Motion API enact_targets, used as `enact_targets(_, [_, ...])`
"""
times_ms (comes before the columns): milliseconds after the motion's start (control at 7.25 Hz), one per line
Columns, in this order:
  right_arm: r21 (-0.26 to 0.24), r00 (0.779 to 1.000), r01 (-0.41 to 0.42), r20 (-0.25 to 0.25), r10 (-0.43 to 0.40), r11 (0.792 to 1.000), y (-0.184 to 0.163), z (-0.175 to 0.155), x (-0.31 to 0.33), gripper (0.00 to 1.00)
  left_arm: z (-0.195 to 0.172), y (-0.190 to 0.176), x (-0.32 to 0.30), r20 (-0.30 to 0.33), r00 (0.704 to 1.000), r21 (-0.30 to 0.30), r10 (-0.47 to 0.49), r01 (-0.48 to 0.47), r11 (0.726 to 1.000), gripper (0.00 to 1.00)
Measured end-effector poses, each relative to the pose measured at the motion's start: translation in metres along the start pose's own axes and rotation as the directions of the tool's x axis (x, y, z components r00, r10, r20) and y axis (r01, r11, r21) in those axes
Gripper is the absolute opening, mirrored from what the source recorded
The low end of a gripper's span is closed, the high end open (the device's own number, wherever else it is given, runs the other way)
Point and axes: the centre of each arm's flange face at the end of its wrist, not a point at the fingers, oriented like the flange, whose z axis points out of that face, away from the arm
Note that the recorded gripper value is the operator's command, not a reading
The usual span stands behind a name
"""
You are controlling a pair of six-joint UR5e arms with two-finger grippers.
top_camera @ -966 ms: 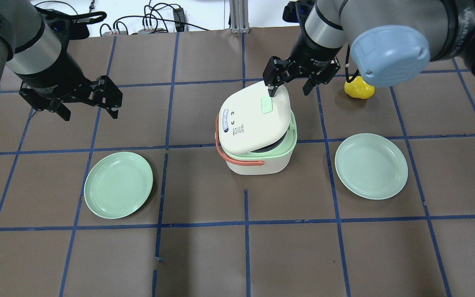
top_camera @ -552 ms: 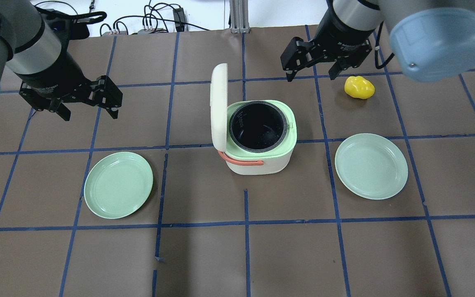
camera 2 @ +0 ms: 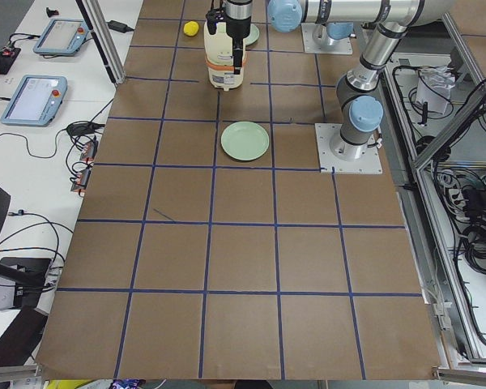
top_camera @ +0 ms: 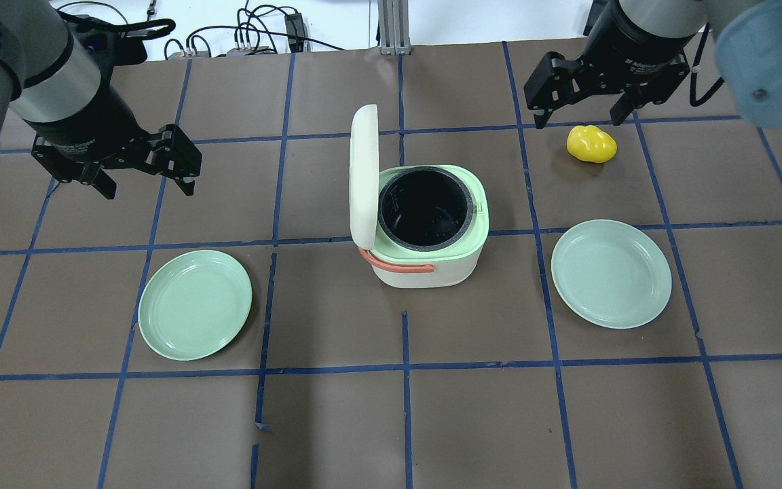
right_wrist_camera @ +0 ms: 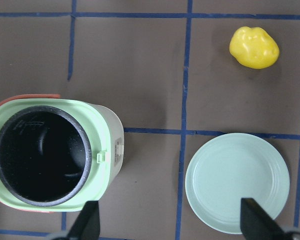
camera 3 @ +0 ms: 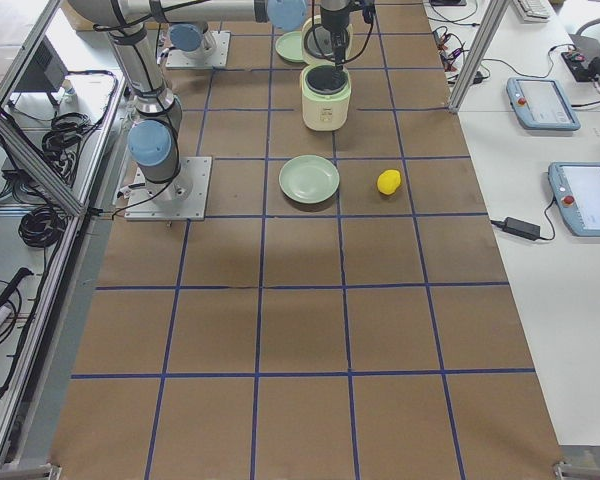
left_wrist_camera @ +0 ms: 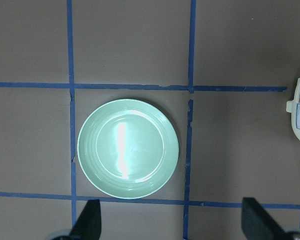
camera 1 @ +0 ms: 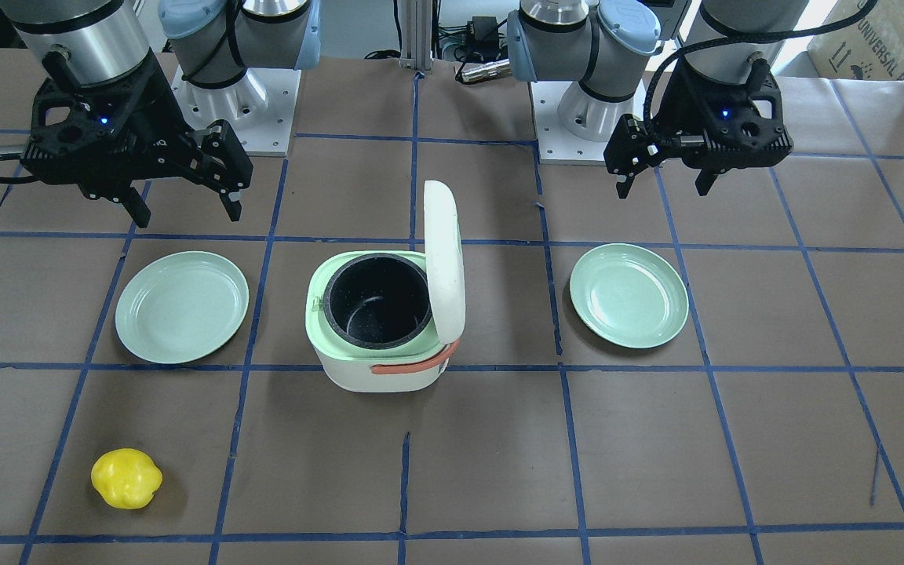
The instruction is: Press rice cooker button
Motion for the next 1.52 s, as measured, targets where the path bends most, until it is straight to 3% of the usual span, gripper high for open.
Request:
enact_targets(414, [-0.059, 0.999, -0.028, -0.022, 0.027, 0.998, 0.006, 0.008, 0.016, 0.98, 0.000, 0.000, 0.000, 0.000, 1.000, 0.000, 0.000, 0.000, 1.000, 1.00])
enact_targets(690, [-0.086, 0.999, -0.032, -0.020, 0.030, 0.996, 0.017, 0.011, 0.016, 0.93, 0.000, 0.000, 0.000, 0.000, 1.000, 0.000, 0.000, 0.000, 1.000, 1.00])
enact_targets(828, [-0.098, 0.999, -0.033, -0.015, 0.032, 0.995, 0.023, 0.016, 0.015, 0.99, 0.000, 0.000, 0.000, 0.000, 1.000, 0.000, 0.000, 0.000, 1.000, 1.00])
enact_targets(1517, [-0.094, 0.999, -0.034, -0.011, 0.033, 0.995, 0.035, 0.016, 0.014, 0.99, 0.000, 0.000, 0.000, 0.000, 1.000, 0.000, 0.000, 0.000, 1.000, 1.00])
